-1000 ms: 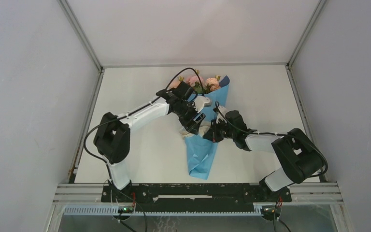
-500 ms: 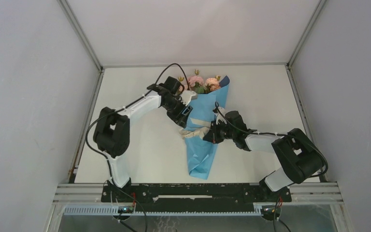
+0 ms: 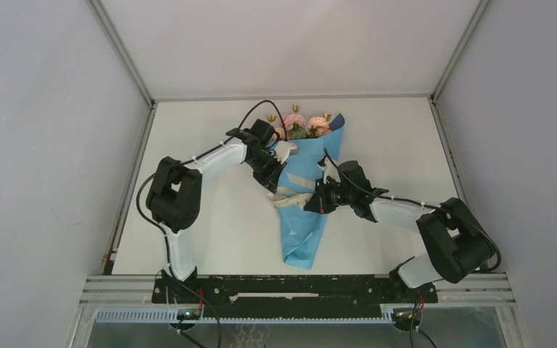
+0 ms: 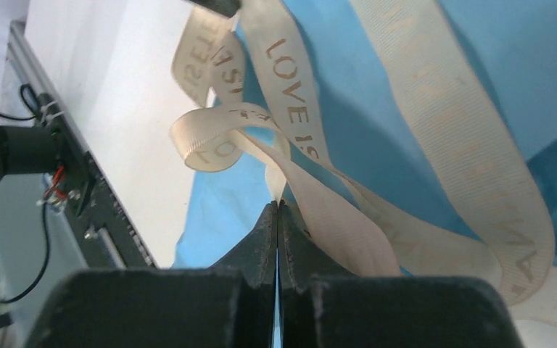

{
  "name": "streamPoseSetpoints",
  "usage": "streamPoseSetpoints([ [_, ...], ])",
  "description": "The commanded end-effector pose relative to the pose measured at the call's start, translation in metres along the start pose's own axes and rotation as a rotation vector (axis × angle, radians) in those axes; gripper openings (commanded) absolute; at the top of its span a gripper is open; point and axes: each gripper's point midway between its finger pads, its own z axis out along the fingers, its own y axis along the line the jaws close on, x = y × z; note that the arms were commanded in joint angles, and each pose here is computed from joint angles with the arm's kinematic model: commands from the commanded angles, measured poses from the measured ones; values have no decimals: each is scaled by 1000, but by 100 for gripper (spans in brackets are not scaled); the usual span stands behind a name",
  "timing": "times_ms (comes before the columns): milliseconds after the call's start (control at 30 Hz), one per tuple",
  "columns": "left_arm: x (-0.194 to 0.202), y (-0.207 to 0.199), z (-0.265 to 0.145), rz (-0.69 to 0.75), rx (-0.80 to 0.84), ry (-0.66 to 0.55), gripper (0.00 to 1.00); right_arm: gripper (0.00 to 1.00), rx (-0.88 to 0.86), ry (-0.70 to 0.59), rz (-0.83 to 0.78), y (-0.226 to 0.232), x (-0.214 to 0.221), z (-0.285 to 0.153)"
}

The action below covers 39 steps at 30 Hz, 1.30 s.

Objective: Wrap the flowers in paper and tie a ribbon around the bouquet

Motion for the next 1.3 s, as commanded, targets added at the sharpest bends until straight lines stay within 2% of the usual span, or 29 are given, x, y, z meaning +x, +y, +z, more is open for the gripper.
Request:
streamPoseSetpoints([
  [0,-17,12,-23,-23,-53,-108,0,0,-129,100,-1,40,0,-15],
  [100,-28,40,-39,-80,-151,-189,0,0,-166,233,69,55,24,-31],
  [233,-25,78,-54,-129,-268,-235,0,0,-210,349,189,73,46,-57],
  [433,-5,124,-73,-178,-442,-240,0,0,-280,439,307,90,60,-90],
  [567,14,150,-92,-222,-567,-242,0,0,-275,345,363,75,45,-107],
  [667,30,163,-103,-235,-640,-226,0,0,-110,267,428,36,39,-116],
  [900,52,147,-99,-232,-588,-208,0,0,47,184,464,0,29,-111],
  [1167,98,170,-109,-297,-688,-110,0,0,353,-46,511,-75,4,-146],
  [1267,115,160,-103,-296,-666,-66,0,0,348,-58,531,-79,3,-144],
])
